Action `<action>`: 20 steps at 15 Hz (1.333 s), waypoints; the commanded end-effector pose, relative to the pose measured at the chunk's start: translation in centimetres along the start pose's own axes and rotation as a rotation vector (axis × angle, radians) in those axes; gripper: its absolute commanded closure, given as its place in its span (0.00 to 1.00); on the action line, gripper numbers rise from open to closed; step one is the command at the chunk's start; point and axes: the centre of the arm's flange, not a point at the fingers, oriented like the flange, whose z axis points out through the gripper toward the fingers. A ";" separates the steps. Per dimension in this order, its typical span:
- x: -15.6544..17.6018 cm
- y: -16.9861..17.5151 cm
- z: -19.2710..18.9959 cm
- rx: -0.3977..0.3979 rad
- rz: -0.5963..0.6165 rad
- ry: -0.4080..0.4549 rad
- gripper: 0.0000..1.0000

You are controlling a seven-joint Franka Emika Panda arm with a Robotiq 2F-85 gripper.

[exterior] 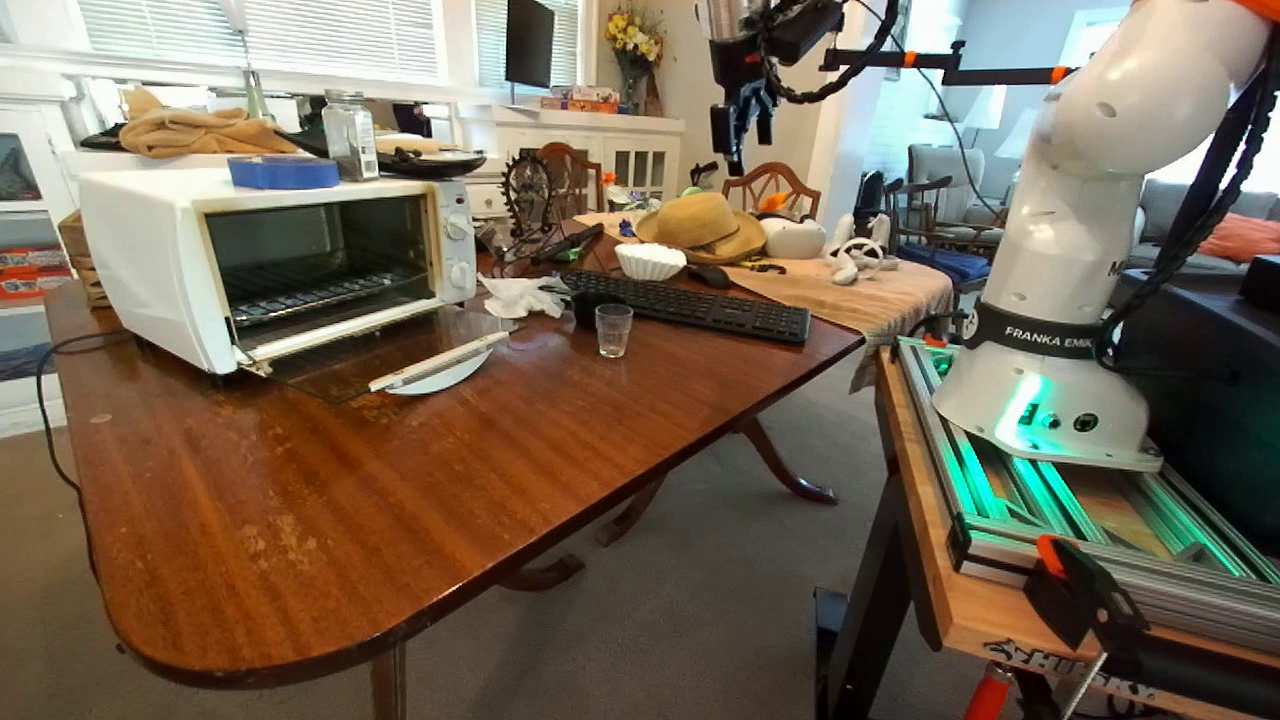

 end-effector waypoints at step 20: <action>9.0 8.3 7.6 -0.089 0.005 0.032 0.00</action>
